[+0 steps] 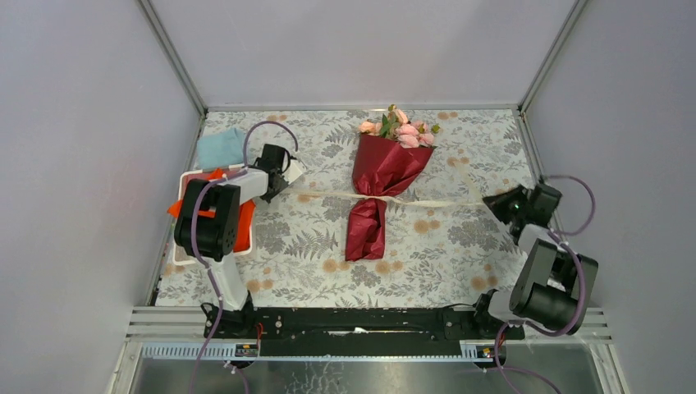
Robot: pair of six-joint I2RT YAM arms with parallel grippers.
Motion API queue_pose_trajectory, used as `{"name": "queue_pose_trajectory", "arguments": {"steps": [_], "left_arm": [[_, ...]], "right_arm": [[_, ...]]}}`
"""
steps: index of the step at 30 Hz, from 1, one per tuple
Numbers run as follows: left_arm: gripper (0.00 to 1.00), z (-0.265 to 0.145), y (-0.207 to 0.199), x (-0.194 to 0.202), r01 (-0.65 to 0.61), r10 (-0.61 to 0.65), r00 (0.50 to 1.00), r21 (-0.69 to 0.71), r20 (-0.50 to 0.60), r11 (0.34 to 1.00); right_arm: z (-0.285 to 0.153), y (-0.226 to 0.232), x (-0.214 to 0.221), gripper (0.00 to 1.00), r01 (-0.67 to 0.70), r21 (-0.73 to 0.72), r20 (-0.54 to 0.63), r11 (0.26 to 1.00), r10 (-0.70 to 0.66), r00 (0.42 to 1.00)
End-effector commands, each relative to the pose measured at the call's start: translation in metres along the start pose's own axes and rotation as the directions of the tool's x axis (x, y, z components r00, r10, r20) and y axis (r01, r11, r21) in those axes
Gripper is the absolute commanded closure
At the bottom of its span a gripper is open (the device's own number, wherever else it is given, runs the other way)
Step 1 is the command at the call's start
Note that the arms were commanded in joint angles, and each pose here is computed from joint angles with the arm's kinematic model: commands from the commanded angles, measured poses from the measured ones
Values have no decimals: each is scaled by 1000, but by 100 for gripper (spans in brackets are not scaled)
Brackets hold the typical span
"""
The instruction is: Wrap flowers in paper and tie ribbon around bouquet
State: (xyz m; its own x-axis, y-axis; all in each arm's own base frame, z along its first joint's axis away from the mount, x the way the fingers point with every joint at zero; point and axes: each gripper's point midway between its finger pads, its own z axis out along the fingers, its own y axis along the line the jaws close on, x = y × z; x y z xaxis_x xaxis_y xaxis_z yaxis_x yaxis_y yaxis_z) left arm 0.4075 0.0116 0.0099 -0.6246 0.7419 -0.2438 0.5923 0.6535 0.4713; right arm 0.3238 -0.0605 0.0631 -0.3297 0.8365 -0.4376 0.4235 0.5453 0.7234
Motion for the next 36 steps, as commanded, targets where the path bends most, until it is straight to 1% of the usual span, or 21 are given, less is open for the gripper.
{"name": "queue_pose_trajectory", "arguments": {"steps": [1,3,5,6,9,12,15,18,20,21,22,24,25,27,30,33,36], "left_arm": [[100,-30,-56,-16,-90,87,996,135,31,987],[100,-45,-85,-49,-145,127,986,184,105,972],[100,-58,-120,-74,-205,171,974,247,152,947],[100,-65,-139,-84,-235,191,966,284,175,930],[100,-81,-189,-110,-314,230,940,380,250,870],[100,-94,-225,-128,-406,289,903,411,319,816],[100,-110,-259,-141,-489,332,860,439,389,754],[100,-129,-287,-153,-540,333,827,474,454,696],[100,-145,-297,-159,-556,317,816,506,484,659],[100,-151,-295,-163,-550,300,818,518,490,655],[100,-153,-287,-165,-531,283,829,518,483,671],[100,-147,-257,-163,-468,243,860,505,448,725],[100,-143,-239,-158,-426,216,879,496,425,757],[100,-125,-204,-137,-318,155,926,489,345,812],[100,-106,-163,-96,-167,53,971,499,235,851],[100,-87,-126,-55,-33,-41,988,467,148,883],[100,-64,-86,-14,100,-128,990,372,51,923]], "right_arm": [[25,79,15,100,313,-126,-35,941,-320,947],[37,110,45,100,382,-183,-76,906,-401,913],[51,129,64,100,409,-209,-97,888,-435,895],[60,136,82,100,417,-227,-129,880,-452,883],[84,158,119,100,433,-278,-201,857,-493,847],[106,172,146,100,465,-310,-260,829,-544,798],[122,191,157,100,461,-341,-277,819,-557,783],[129,215,153,100,477,-373,-249,796,-581,775],[128,223,149,100,489,-383,-246,784,-596,764],[125,223,145,100,505,-375,-238,778,-607,758],[119,219,139,100,520,-357,-229,776,-612,757],[104,209,122,100,514,-330,-195,792,-590,783],[96,203,107,100,494,-316,-172,810,-561,810],[78,179,76,100,441,-270,-121,856,-485,866],[45,132,18,100,370,-153,18,916,-372,928],[14,88,-24,100,288,-52,145,956,-278,950],[-7,54,-51,100,212,18,243,977,-210,947]]}}
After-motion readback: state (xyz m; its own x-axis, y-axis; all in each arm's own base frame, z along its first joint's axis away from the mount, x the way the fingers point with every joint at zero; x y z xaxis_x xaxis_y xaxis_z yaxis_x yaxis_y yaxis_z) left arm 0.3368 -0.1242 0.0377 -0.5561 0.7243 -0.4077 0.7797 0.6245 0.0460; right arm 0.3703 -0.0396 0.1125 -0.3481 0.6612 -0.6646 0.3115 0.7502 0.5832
